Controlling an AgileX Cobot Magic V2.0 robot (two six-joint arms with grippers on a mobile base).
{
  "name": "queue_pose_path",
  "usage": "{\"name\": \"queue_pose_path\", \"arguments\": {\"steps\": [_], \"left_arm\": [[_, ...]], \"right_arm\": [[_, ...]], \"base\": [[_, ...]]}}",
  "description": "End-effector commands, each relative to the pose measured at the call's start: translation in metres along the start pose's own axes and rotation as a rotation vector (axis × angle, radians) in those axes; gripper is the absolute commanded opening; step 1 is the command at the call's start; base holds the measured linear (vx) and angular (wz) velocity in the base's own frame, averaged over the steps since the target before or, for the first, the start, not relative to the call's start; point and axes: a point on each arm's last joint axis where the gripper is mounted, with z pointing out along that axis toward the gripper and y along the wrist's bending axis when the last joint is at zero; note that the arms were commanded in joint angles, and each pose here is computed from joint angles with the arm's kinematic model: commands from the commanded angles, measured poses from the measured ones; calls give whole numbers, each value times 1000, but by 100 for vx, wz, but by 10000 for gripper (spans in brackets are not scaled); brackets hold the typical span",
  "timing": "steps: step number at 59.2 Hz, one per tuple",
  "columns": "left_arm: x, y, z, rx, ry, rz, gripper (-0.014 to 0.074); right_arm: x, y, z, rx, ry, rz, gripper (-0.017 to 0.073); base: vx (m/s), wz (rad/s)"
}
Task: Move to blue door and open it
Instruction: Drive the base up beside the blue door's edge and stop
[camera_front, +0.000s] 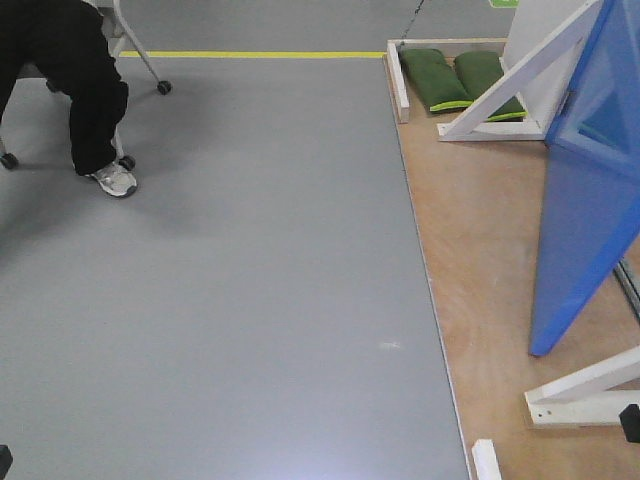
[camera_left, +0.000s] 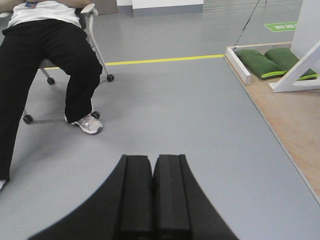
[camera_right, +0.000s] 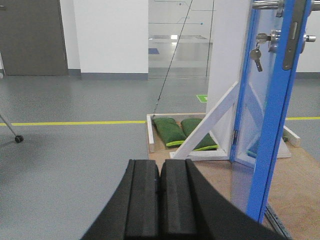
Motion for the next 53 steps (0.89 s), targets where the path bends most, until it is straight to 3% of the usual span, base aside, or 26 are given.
{"name": "queue_pose_path", "arguments": {"steps": [1,53], "left_arm": [[-18,0,-5,5,-123,-3,71],[-18,0,-5,5,-123,-3,71]], "right_arm": [[-5,0,0,6,-81,-3,-4],[-5,0,0,6,-81,-3,-4]], "base": [[45,-3],[38,-5]]}}
